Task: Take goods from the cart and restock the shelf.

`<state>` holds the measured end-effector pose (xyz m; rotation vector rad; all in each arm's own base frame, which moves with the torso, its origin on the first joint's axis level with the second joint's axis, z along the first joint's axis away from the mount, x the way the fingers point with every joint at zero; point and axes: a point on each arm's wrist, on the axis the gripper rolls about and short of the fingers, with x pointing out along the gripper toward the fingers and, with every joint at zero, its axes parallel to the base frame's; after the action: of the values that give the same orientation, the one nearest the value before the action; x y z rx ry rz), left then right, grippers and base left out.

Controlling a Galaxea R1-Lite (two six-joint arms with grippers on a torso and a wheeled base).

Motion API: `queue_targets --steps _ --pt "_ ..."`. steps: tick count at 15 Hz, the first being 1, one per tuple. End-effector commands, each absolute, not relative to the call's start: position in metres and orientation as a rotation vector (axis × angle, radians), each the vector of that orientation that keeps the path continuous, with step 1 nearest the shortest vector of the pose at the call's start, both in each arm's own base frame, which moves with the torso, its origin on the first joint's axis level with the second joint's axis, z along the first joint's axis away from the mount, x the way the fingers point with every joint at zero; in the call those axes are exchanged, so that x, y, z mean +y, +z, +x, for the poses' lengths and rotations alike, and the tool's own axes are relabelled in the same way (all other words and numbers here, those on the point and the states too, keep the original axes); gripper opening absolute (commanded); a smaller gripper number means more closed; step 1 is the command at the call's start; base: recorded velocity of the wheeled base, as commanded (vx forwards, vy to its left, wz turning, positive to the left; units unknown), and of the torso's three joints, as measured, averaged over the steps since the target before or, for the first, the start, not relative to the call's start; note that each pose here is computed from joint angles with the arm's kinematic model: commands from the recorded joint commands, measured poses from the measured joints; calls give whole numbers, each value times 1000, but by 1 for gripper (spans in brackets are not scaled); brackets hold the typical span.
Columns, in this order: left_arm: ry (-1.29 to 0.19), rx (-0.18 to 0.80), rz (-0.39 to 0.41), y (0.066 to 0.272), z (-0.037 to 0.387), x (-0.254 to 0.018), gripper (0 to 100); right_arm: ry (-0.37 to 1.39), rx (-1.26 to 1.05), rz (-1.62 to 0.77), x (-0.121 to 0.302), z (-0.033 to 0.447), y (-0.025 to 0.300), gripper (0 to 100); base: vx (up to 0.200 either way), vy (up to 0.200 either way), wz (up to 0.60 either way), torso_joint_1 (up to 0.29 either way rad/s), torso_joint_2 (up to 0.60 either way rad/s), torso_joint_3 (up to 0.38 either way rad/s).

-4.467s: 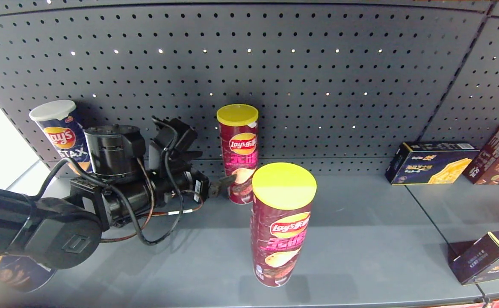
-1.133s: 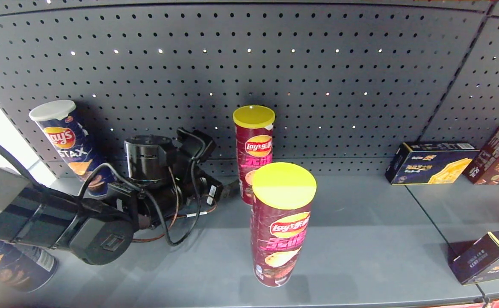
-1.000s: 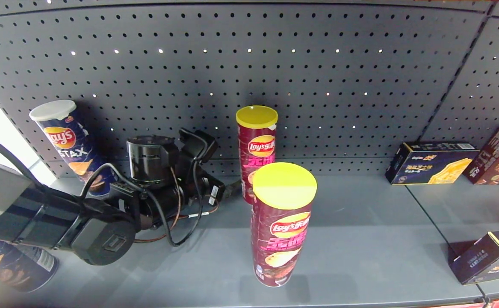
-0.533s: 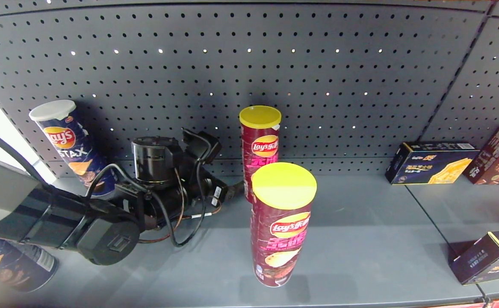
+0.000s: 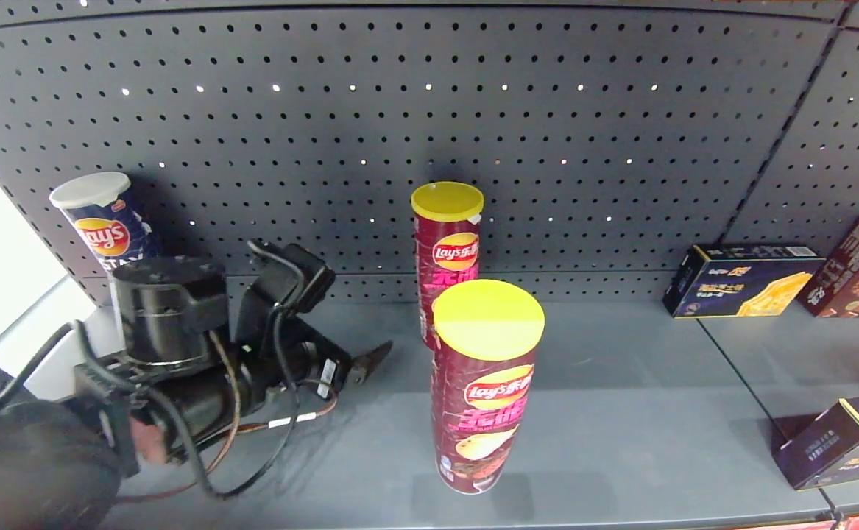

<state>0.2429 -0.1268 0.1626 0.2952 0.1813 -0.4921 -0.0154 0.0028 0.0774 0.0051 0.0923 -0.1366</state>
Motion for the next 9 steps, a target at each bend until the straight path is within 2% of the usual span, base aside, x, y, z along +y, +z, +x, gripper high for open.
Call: queue_targets --steps 1,9 --pt "-521 100 279 180 190 -106 100 -136 94 5 3 -15 77 100 0 0 0 0 0 0" --pt "-630 20 294 169 116 -82 100 -136 94 5 3 -15 77 100 0 0 0 0 0 0"
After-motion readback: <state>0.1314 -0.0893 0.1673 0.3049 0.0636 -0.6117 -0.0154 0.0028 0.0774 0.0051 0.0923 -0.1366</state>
